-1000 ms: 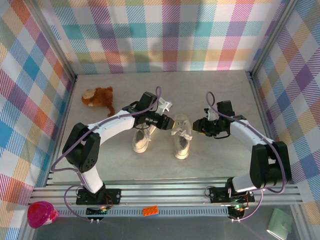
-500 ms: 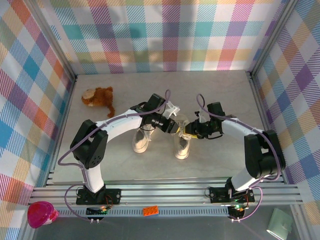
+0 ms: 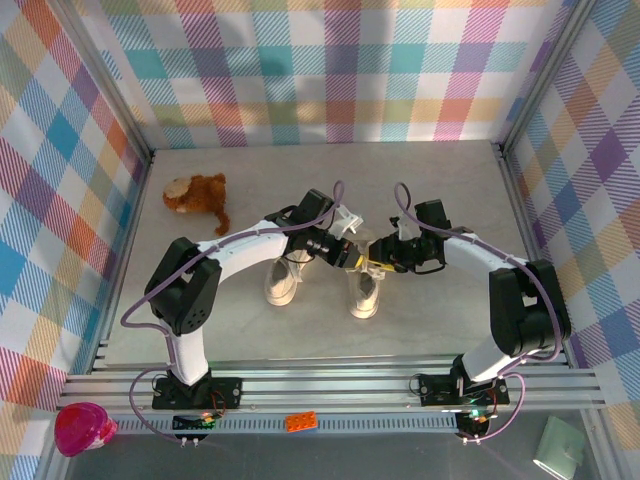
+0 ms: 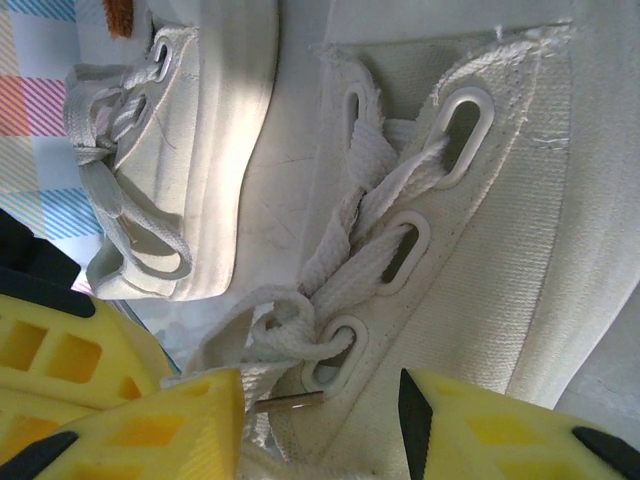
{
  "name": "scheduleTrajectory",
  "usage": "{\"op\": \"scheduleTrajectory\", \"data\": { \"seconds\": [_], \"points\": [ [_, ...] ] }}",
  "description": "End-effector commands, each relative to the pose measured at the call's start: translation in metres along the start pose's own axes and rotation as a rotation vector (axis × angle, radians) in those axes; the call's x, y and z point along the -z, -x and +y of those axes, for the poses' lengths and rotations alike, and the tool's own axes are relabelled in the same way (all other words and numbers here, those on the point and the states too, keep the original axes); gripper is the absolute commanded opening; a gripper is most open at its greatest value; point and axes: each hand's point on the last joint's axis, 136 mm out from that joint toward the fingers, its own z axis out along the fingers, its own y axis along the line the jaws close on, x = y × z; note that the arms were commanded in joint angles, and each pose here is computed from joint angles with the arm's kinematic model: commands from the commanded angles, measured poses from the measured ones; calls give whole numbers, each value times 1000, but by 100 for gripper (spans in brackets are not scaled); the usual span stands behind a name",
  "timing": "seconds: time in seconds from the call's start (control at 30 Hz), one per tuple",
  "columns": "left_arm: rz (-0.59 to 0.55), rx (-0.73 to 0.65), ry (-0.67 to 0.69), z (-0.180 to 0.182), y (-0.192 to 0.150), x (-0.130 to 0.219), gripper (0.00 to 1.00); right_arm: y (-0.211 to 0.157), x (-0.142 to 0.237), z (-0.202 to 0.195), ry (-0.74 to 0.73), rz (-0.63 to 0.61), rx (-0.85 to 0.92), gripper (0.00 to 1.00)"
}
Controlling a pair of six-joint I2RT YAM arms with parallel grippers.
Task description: Tie the shoes
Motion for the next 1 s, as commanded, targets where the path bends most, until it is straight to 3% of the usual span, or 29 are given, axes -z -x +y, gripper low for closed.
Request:
{"op": "scheduleTrajectory", "data": {
  "seconds": [0.0, 0.23, 0.4, 0.53, 0.67, 0.97],
  "points": [
    [10, 7, -38, -5, -4, -9, 5, 2, -5, 12, 51, 11, 12, 48],
    [-12, 99, -51, 9, -6, -10, 3, -8, -18, 17, 61, 48, 8, 47],
    [-3, 93, -41, 7, -9, -4, 4, -8, -15, 20, 16, 42, 23, 28],
    [-18, 91, -24, 10, -9, 3, 21, -8, -7, 16, -75, 39, 51, 12],
    [-64, 71, -15, 9, -1, 18, 30, -7, 0, 16, -155, 52, 86, 10],
    [-187, 2, 16, 6, 17, 36, 36, -3, 10, 18, -272, 63, 141, 16]
  ]
}}
